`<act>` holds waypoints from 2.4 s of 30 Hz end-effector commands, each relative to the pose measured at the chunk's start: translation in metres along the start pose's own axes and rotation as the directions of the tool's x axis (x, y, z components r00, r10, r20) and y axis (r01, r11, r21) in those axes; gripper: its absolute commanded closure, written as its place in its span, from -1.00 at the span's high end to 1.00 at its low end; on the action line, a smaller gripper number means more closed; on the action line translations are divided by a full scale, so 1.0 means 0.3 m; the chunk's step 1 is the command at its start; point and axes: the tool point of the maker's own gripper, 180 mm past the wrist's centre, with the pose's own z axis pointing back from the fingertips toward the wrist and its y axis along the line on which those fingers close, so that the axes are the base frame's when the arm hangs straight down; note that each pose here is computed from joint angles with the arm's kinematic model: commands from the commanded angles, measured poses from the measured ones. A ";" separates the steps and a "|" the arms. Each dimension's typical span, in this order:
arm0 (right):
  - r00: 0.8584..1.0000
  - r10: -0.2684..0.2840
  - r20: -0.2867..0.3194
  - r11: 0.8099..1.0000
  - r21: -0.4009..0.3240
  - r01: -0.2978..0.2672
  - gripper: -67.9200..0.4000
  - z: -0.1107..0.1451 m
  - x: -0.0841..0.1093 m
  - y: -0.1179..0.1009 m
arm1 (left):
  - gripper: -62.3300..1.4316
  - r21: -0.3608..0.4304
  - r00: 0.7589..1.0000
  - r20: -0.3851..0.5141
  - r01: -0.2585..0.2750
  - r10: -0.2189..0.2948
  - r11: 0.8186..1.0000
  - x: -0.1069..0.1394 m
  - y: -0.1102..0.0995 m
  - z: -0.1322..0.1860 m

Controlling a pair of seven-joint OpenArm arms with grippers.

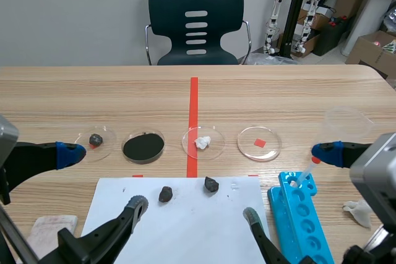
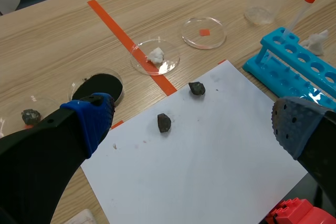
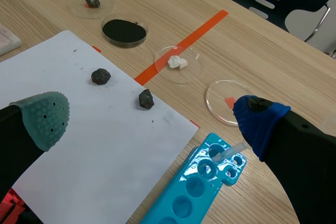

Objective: Pick up the middle mineral with the left hand

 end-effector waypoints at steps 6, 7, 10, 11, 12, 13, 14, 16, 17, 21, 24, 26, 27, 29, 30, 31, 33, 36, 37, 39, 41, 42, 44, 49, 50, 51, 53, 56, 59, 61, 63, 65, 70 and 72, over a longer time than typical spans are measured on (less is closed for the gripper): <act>0.999 0.009 0.033 1.000 -0.001 -0.009 1.00 -0.002 0.027 -0.011 | 1.00 0.011 0.999 0.034 -0.007 0.007 1.000 0.026 0.007 -0.002; 0.999 0.009 0.033 1.000 -0.001 -0.009 1.00 -0.002 0.027 -0.011 | 1.00 0.011 0.999 0.034 -0.007 0.007 1.000 0.026 0.007 -0.002; 0.999 0.009 0.033 1.000 -0.001 -0.009 1.00 -0.002 0.027 -0.011 | 1.00 0.012 0.999 0.034 -0.008 0.007 1.000 0.026 0.007 -0.002; 0.999 0.009 0.033 1.000 -0.001 -0.009 1.00 -0.002 0.027 -0.011 | 1.00 0.012 0.999 0.034 -0.008 0.007 1.000 0.026 0.007 -0.002; 0.999 0.009 0.033 1.000 -0.001 -0.009 1.00 -0.002 0.027 -0.011 | 1.00 0.012 0.999 0.034 -0.008 0.007 1.000 0.026 0.007 -0.002; 0.999 0.009 0.033 1.000 -0.001 -0.009 1.00 -0.002 0.027 -0.011 | 1.00 0.012 0.999 0.034 -0.008 0.007 1.000 0.026 0.007 -0.002; 0.999 0.009 0.033 1.000 -0.001 -0.009 1.00 -0.002 0.027 -0.011 | 1.00 0.012 0.999 0.034 -0.008 0.007 1.000 0.026 0.007 -0.002; 0.999 0.009 0.033 1.000 -0.001 -0.009 1.00 -0.002 0.027 -0.011 | 1.00 0.012 0.999 0.034 -0.008 0.007 1.000 0.026 0.007 -0.002; 0.999 0.009 0.033 1.000 -0.001 -0.009 1.00 -0.002 0.027 -0.011 | 1.00 0.012 0.999 0.034 -0.008 0.007 1.000 0.026 0.007 -0.002; 0.999 0.009 0.033 1.000 -0.001 -0.009 1.00 -0.002 0.027 -0.011 | 1.00 0.012 0.999 0.035 -0.008 0.007 1.000 0.026 0.007 -0.002; 0.999 0.009 0.033 1.000 -0.001 -0.009 1.00 -0.002 0.027 -0.011 | 1.00 0.012 0.999 0.035 -0.008 0.007 1.000 0.026 0.007 -0.002; 0.999 0.009 0.033 1.000 -0.001 -0.009 1.00 -0.002 0.027 -0.011 | 1.00 0.012 0.999 0.035 -0.008 0.007 1.000 0.026 0.007 -0.002; 0.999 0.009 0.033 1.000 -0.001 -0.009 1.00 -0.002 0.027 -0.011 | 1.00 0.012 0.999 0.035 -0.008 0.007 1.000 0.026 0.007 -0.002; 0.999 0.009 0.033 1.000 -0.001 -0.009 1.00 -0.002 0.027 -0.011 | 1.00 0.012 0.999 0.034 -0.008 0.007 1.000 0.026 0.007 -0.002; 0.999 0.009 0.033 1.000 -0.001 -0.009 1.00 -0.002 0.027 -0.011 | 1.00 0.012 0.999 0.034 -0.008 0.007 1.000 0.026 0.007 -0.002; 0.999 0.009 0.033 1.000 -0.001 -0.009 1.00 -0.002 0.027 -0.011 | 1.00 0.012 0.999 0.034 -0.008 0.008 1.000 0.026 0.007 -0.002; 0.999 0.009 0.033 1.000 -0.001 -0.009 1.00 -0.002 0.027 -0.011 | 1.00 0.012 0.999 0.032 -0.012 0.011 1.000 0.025 0.007 -0.002; 0.999 0.009 0.033 1.000 -0.001 -0.009 1.00 -0.002 0.027 -0.011 | 1.00 0.008 0.999 -0.017 -0.031 0.031 0.999 -0.001 0.007 -0.012; 0.999 0.009 0.033 1.000 -0.001 -0.009 1.00 -0.002 0.027 -0.011 | 1.00 0.004 0.998 -0.059 -0.031 0.032 0.999 -0.021 0.007 -0.021; 0.999 0.009 0.033 1.000 -0.001 -0.009 1.00 -0.002 0.027 -0.011 | 1.00 -0.010 0.987 -0.162 -0.020 0.018 1.000 -0.071 0.001 -0.040; 0.999 0.009 0.033 1.000 -0.001 -0.009 1.00 -0.002 0.027 -0.011 | 1.00 -0.026 0.972 -0.235 -0.014 0.008 1.000 -0.101 -0.005 -0.060; 0.999 0.009 0.033 1.000 -0.001 -0.009 1.00 -0.002 0.027 -0.011 | 1.00 -0.027 0.966 -0.257 -0.023 0.015 0.999 -0.107 -0.006 -0.070; 0.999 0.009 0.033 1.000 -0.001 -0.009 1.00 -0.002 0.027 -0.011 | 1.00 0.002 0.960 -0.274 -0.059 0.057 0.998 -0.104 0.002 -0.093; 0.999 0.009 0.033 1.000 -0.001 -0.009 1.00 -0.002 0.027 -0.011 | 1.00 0.125 0.931 -0.312 -0.158 0.190 0.980 -0.106 0.038 -0.141; 0.999 0.009 0.033 1.000 -0.001 -0.009 1.00 -0.002 0.027 -0.011 | 1.00 0.132 0.923 -0.328 -0.166 0.201 0.977 -0.108 0.037 -0.151; 0.999 0.009 0.033 1.000 -0.001 -0.009 1.00 -0.002 0.027 -0.011 | 1.00 0.139 0.915 -0.344 -0.172 0.210 0.975 -0.110 0.036 -0.159; 0.999 0.009 0.033 1.000 -0.001 -0.009 1.00 -0.002 0.027 -0.011 | 1.00 0.177 0.900 -0.358 -0.197 0.249 0.964 -0.104 0.047 -0.178; 0.999 0.009 0.033 1.000 -0.001 -0.009 1.00 -0.002 0.027 -0.011 | 1.00 0.307 0.863 -0.358 -0.252 0.356 0.918 -0.101 0.099 -0.194; 0.999 0.009 0.033 1.000 -0.001 -0.009 1.00 -0.002 0.027 -0.011 | 1.00 0.358 0.830 -0.379 -0.278 0.410 0.892 -0.107 0.120 -0.218; 0.999 0.009 0.033 1.000 -0.001 -0.009 1.00 -0.002 0.027 -0.011 | 1.00 0.364 0.806 -0.407 -0.288 0.429 0.886 -0.123 0.122 -0.242; 0.999 0.009 0.033 1.000 -0.001 -0.009 1.00 -0.002 0.027 -0.011 | 1.00 0.375 0.782 -0.437 -0.290 0.444 0.881 -0.151 0.128 -0.266; 0.999 0.009 0.033 1.000 -0.001 -0.009 1.00 -0.002 0.027 -0.011 | 1.00 0.387 0.759 -0.459 -0.296 0.461 0.873 -0.179 0.136 -0.294; 0.999 0.009 0.033 1.000 -0.001 -0.009 1.00 -0.002 0.027 -0.011 | 1.00 0.412 0.714 -0.488 -0.320 0.503 0.853 -0.219 0.150 -0.362; 0.999 0.009 0.033 1.000 -0.001 -0.009 1.00 -0.002 0.027 -0.011 | 1.00 0.420 0.695 -0.502 -0.325 0.515 0.847 -0.229 0.154 -0.384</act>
